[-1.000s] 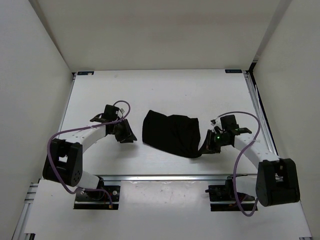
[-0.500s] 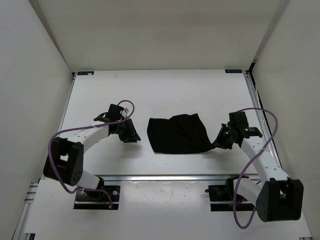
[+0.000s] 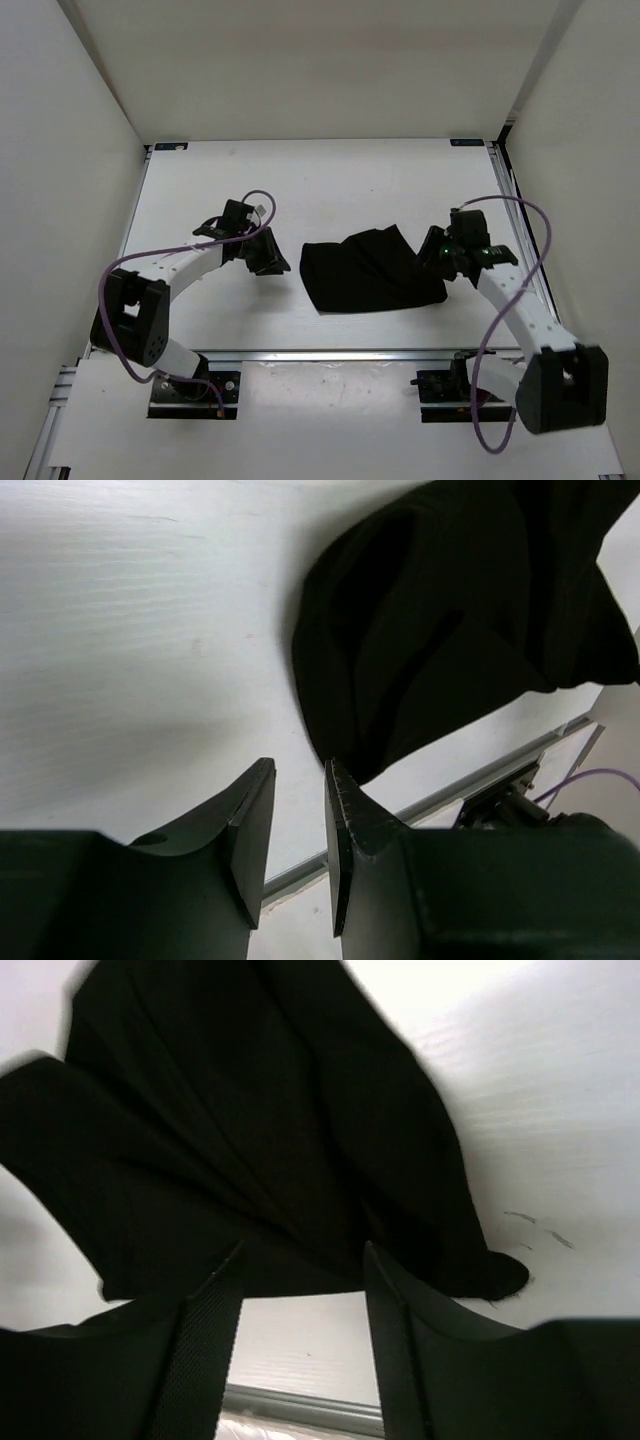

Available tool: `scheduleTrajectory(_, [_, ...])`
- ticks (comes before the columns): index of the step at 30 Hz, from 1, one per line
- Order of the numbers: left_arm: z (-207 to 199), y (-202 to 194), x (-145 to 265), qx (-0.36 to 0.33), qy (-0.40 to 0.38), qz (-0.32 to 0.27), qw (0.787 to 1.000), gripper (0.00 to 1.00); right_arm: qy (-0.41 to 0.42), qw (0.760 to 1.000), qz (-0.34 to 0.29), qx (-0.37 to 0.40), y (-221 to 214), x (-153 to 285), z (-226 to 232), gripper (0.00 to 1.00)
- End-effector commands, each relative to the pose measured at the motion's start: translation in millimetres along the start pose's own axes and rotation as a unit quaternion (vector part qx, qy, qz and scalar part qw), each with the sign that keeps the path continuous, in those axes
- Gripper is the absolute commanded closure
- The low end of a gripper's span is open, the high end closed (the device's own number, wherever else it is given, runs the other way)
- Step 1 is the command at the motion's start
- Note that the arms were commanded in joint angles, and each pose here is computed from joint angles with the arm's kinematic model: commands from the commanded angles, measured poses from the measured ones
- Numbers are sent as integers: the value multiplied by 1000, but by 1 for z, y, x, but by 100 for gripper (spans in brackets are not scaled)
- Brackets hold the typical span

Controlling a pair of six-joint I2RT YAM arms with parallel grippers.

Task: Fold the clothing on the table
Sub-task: Flatten the skirt out

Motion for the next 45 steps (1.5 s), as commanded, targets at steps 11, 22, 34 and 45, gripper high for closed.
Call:
scheduleTrajectory(11, [-6, -6, -1, -6, -23, 17, 1000, 62, 79, 992, 22, 94, 36, -58, 10, 53])
scheduleTrajectory(22, [10, -3, 7, 9, -18, 9, 1000, 62, 118, 984, 90, 102, 14, -96, 27, 80])
scheduleTrajectory(34, [18, 1, 9, 20, -12, 2, 1000, 63, 67, 984, -132, 94, 130, 13, 37, 100])
scheduleTrajectory(45, [12, -1, 7, 14, -14, 5, 1000, 63, -82, 986, -122, 81, 148, -21, -11, 56])
Point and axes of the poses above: each gripper's point midway between its finger pads, its own x axis back along the fingers, its own z axis along the line the jaws close on, y = z × x, the point moved 5 cm from there along x, back along the fingers, and after that the axes turned 9 degrees about x, right-handed, at the moved point
